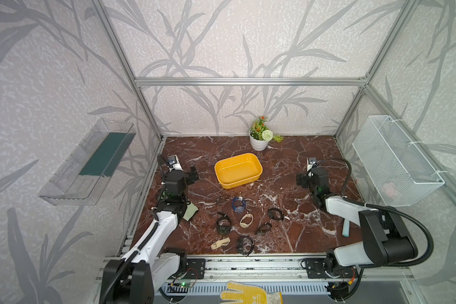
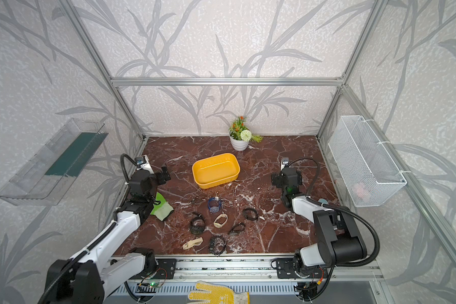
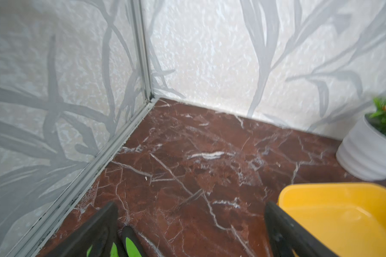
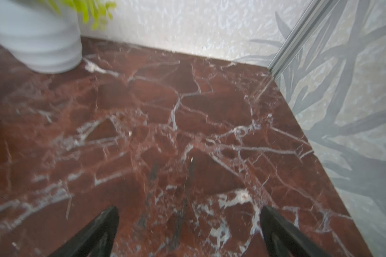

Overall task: Put the watch into the storage box
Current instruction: Pick up the watch at the center of the board.

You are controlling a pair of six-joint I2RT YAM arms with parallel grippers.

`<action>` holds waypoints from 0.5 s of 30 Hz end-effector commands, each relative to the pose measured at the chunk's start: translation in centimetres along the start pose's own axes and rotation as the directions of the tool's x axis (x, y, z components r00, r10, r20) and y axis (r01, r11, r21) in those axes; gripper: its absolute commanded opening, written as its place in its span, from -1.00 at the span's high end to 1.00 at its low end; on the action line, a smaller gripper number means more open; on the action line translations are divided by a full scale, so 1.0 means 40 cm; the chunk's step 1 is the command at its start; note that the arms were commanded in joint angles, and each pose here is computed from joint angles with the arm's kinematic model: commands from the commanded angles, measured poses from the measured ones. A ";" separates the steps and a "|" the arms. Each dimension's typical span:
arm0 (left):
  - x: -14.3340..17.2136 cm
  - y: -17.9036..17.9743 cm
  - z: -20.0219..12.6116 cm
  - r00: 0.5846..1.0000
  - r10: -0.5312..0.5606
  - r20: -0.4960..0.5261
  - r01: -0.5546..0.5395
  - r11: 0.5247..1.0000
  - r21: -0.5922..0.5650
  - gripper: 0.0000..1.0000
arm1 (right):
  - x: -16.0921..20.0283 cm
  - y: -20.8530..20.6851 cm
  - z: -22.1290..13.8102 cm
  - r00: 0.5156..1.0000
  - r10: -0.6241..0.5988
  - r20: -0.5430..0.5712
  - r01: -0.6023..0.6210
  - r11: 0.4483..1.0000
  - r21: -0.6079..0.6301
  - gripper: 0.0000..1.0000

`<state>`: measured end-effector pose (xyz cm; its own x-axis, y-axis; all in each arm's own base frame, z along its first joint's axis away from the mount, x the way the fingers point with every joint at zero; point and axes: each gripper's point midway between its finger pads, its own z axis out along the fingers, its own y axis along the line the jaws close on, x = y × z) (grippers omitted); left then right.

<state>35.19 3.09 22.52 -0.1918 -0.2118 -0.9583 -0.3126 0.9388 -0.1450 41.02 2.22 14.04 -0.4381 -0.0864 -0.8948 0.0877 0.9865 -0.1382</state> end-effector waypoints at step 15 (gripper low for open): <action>-0.101 -0.114 -0.158 0.989 -0.043 -0.140 0.087 0.942 0.323 -0.99 | 0.093 0.030 -0.249 0.894 0.196 -0.402 -0.232 0.972 -0.042 -0.94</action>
<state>31.21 1.40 28.04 -0.2073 -0.3562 -0.9111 -0.1982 0.9273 -0.3174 33.92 2.61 17.07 -0.5996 0.2062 -0.7733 0.2183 0.9717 0.0899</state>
